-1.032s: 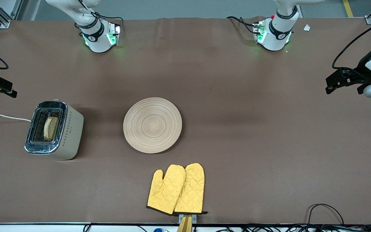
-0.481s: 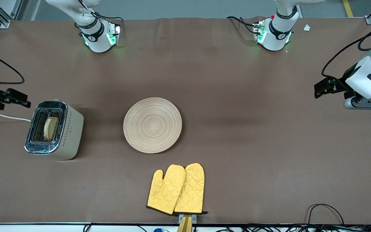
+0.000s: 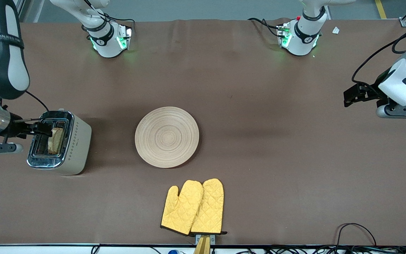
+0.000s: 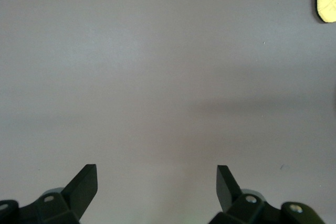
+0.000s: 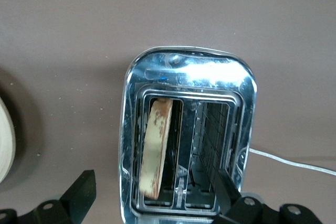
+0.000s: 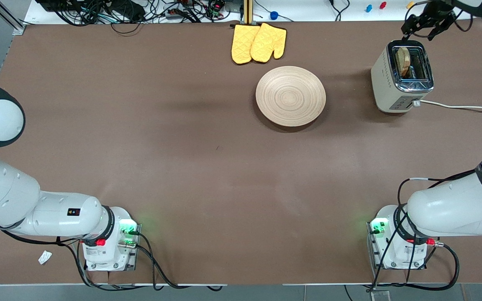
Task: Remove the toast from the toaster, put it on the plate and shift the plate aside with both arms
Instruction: 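Grasp the toast slice in the toaster with the right gripper and lift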
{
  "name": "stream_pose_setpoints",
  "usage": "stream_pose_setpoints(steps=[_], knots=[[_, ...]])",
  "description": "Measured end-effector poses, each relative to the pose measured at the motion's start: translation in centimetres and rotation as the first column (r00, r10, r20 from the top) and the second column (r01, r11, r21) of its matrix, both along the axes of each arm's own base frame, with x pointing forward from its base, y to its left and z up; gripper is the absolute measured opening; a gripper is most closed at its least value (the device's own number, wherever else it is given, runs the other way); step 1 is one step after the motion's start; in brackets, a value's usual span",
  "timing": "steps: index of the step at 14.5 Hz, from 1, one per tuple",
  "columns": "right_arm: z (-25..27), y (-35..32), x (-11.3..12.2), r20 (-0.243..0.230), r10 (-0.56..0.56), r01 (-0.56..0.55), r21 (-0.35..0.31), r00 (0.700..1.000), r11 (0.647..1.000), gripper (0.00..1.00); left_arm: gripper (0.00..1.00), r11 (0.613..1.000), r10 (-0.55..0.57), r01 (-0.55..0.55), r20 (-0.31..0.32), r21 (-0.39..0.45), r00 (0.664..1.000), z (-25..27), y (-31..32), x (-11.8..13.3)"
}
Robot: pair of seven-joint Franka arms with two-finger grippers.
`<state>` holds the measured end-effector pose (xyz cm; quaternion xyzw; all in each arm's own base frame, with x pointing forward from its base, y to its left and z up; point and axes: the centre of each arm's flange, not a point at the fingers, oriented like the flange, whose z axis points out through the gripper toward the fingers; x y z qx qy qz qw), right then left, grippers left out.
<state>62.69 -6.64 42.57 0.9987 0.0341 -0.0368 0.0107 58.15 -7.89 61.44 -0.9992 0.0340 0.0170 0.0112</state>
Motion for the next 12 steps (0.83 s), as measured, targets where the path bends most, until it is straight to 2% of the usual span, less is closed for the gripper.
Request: stream_pose_setpoints(steps=[8, 9, 12], knots=[[-5.0, -0.2, 0.1, -0.087, -0.002, 0.003, 0.005, 0.996, 1.0, 0.99, 1.0, 0.999, 0.001, -0.002, 0.024, 0.035, 1.0, 0.9, 0.5, 0.0], [-5.2, -0.2, 0.0, -0.094, -0.004, 0.004, 0.006, 0.996, 1.0, 0.93, 1.0, 0.999, 0.001, -0.002, 0.024, 0.035, 1.0, 0.9, 0.5, 0.0], [-5.2, -0.2, -0.1, -0.098, -0.004, 0.004, 0.006, 0.995, 1.0, 0.63, 1.0, 0.999, 0.003, -0.003, 0.024, 0.035, 1.0, 0.9, 0.5, 0.1]])
